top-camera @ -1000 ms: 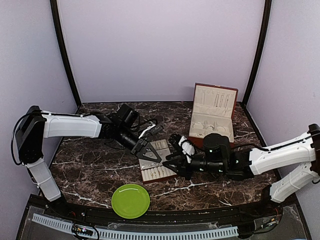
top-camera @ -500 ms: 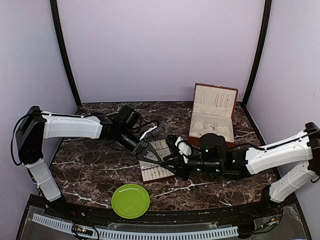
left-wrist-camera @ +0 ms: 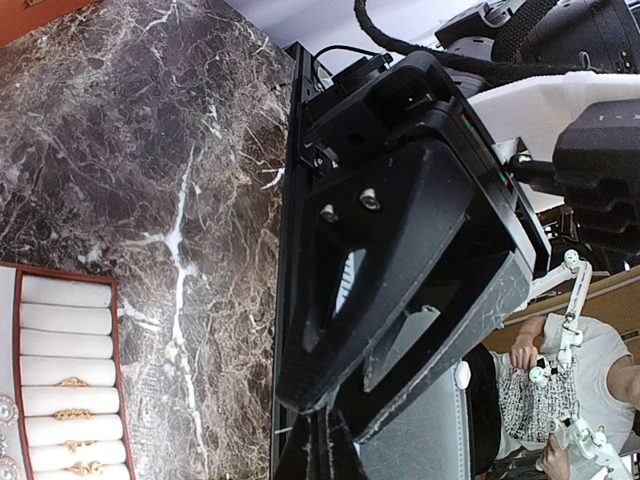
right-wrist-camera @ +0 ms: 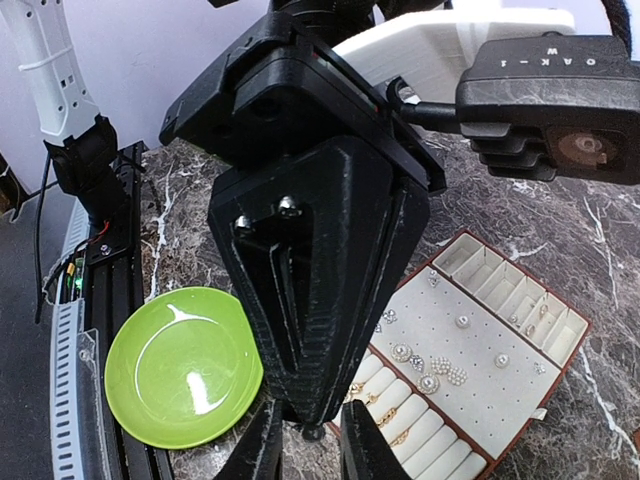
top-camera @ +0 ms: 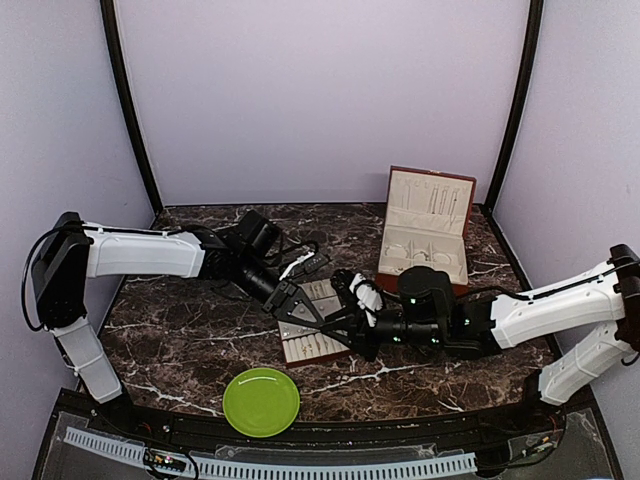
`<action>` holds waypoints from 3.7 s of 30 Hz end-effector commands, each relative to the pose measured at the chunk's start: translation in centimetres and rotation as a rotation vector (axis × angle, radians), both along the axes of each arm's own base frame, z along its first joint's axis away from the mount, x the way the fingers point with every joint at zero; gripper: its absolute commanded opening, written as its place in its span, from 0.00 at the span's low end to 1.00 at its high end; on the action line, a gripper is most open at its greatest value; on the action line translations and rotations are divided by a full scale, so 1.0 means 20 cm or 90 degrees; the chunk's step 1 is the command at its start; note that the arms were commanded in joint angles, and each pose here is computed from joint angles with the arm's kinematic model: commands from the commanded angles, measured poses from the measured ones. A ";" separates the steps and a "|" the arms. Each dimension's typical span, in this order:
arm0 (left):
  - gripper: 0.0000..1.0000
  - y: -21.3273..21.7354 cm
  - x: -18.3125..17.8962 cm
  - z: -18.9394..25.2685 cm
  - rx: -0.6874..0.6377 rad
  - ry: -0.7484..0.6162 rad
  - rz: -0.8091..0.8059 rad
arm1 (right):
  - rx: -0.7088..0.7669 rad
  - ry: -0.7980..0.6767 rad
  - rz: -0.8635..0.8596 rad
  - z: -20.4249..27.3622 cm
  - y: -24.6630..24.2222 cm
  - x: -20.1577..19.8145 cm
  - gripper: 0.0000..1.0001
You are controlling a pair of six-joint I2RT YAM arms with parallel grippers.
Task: Organize the mixed jewelry
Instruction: Pass from the left arm to the right, then insert the earring into the earring holder.
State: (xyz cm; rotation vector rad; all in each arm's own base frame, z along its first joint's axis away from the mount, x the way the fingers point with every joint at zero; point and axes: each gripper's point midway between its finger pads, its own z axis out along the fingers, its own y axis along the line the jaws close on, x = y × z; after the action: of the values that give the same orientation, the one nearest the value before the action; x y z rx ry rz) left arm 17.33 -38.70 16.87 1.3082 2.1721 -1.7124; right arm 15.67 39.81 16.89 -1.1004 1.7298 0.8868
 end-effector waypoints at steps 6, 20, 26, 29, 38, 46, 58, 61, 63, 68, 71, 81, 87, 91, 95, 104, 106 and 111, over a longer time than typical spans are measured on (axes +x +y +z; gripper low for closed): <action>0.00 0.00 -0.05 0.13 -0.042 -0.012 -0.032 | 0.026 -0.011 -0.014 0.07 -0.04 -0.01 0.27; 0.00 0.00 -0.05 0.14 -0.045 -0.014 -0.036 | 0.014 0.000 0.011 0.04 -0.01 -0.03 0.22; 0.00 0.00 -0.05 0.14 -0.046 -0.014 -0.037 | 0.014 0.000 0.015 0.05 0.00 -0.03 0.21; 0.00 0.00 -0.05 0.14 -0.047 -0.014 -0.037 | 0.013 -0.002 0.017 0.05 0.01 -0.03 0.20; 0.00 0.00 -0.06 0.14 -0.047 -0.012 -0.038 | 0.014 -0.003 0.025 0.06 0.02 -0.04 0.17; 0.00 0.00 -0.06 0.14 -0.047 -0.011 -0.038 | 0.018 -0.007 0.026 0.07 0.02 -0.04 0.17; 0.00 0.00 -0.05 0.14 -0.045 -0.013 -0.033 | 0.012 0.000 0.018 0.05 0.03 -0.03 0.03; 0.00 0.00 -0.04 0.12 -0.036 -0.019 -0.025 | 0.014 0.009 0.005 0.05 0.02 -0.01 0.03; 0.02 0.00 -0.03 0.11 -0.030 -0.024 -0.019 | 0.015 0.018 -0.005 0.04 0.01 -0.01 0.03; 0.21 0.00 0.00 0.10 -0.016 -0.046 -0.001 | 0.022 0.043 -0.031 0.04 -0.02 0.02 0.02; 0.32 0.00 0.02 0.11 -0.011 -0.065 0.012 | 0.021 0.058 -0.047 0.02 -0.05 0.04 0.01; 0.53 0.08 0.20 0.15 0.021 -0.159 0.118 | 0.003 0.108 -0.094 -0.08 -0.10 0.12 0.00; 0.57 0.24 0.46 0.17 0.072 -0.213 0.281 | -0.050 0.146 -0.122 -0.18 -0.08 0.20 0.00; 0.59 0.39 0.62 0.20 0.084 -0.221 0.393 | -0.079 0.173 -0.135 -0.26 -0.07 0.24 0.00; 0.60 0.48 0.68 0.23 0.107 -0.256 0.448 | -0.100 0.201 -0.149 -0.33 -0.06 0.28 0.00; 0.60 0.51 0.69 0.26 0.111 -0.284 0.467 | -0.144 0.237 -0.170 -0.45 -0.01 0.37 0.00; 0.60 0.51 0.69 0.27 0.110 -0.286 0.467 | -0.152 0.241 -0.177 -0.47 -0.01 0.38 0.00; 0.60 0.51 0.68 0.27 0.109 -0.283 0.464 | -0.172 0.248 -0.187 -0.51 0.01 0.42 0.00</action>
State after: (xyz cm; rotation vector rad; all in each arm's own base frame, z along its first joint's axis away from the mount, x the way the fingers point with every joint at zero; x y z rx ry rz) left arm 31.41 -28.66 21.45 0.6732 2.1800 -0.8848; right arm 23.17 39.44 6.53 -0.8681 2.3084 0.7326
